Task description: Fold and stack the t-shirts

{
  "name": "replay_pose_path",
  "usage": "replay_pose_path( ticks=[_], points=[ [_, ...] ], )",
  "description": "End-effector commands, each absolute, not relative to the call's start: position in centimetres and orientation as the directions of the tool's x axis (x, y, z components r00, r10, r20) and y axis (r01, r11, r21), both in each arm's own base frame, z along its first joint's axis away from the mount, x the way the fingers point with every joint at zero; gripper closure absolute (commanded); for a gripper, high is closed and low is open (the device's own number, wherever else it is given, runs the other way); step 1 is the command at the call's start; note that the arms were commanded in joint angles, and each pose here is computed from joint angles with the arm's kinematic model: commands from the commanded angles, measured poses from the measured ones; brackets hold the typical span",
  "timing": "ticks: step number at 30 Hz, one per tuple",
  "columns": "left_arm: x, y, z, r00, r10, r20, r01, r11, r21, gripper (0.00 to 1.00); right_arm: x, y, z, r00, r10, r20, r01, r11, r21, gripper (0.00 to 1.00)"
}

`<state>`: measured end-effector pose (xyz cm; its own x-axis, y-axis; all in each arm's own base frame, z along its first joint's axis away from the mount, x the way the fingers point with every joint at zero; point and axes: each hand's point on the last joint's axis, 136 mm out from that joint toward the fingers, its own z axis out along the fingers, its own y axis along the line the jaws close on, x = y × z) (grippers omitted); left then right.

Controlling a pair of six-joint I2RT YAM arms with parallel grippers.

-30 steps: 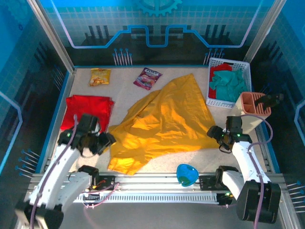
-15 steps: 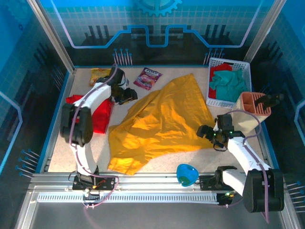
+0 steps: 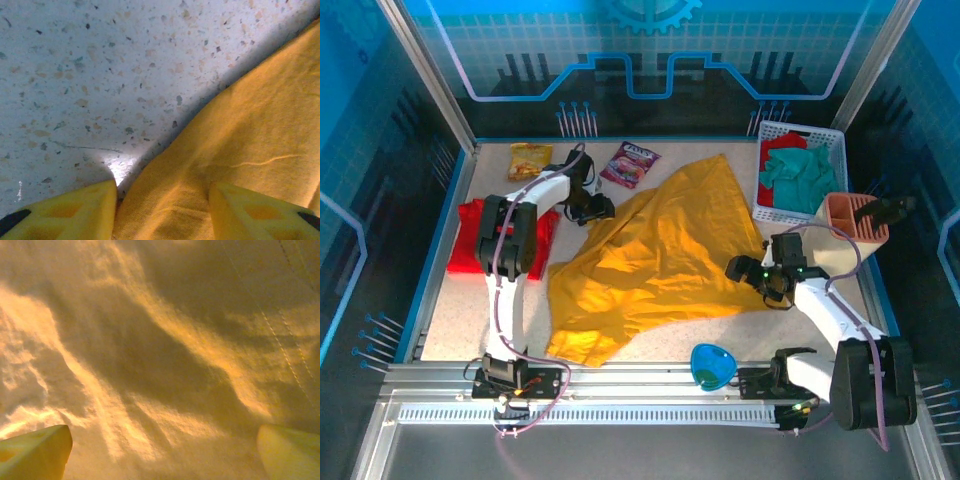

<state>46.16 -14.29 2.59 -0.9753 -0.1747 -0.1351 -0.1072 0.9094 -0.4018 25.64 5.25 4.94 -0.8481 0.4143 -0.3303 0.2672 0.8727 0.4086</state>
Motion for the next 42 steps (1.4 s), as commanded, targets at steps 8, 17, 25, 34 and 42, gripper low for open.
replay_pose_path(
  ticks=[8,17,25,34,42],
  points=[
    [45.1,-15.9,0.6,-0.981,-0.182,-0.063,-0.134,0.881,-0.454,0.68,28.1,6.4,6.0,-0.847,0.414,-0.334,0.242,0.859,0.451,0.05],
    [46.8,-14.3,5.8,-0.966,-0.172,-0.192,-0.089,0.922,-0.378,1.0,28.3,5.7,5.9,-0.84,0.433,-0.328,0.283,0.864,0.416,0.05],
    [44.5,-15.4,15.9,-0.904,-0.099,-0.415,0.005,0.97,-0.244,1.0,28.3,5.8,5.7,-0.826,0.452,-0.337,0.294,0.856,0.426,0.05],
    [33.4,-26.1,12.2,-0.91,0.082,-0.406,0.168,0.969,-0.183,1.0,28.4,5.6,5.0,-0.832,0.452,-0.323,0.308,0.858,0.411,0.05],
    [29.5,-27.5,8.0,-0.931,0.231,-0.283,0.26,0.963,-0.072,0.69,28.5,5.8,4.8,-0.837,0.448,-0.314,0.305,0.858,0.412,0.04]
  ],
)
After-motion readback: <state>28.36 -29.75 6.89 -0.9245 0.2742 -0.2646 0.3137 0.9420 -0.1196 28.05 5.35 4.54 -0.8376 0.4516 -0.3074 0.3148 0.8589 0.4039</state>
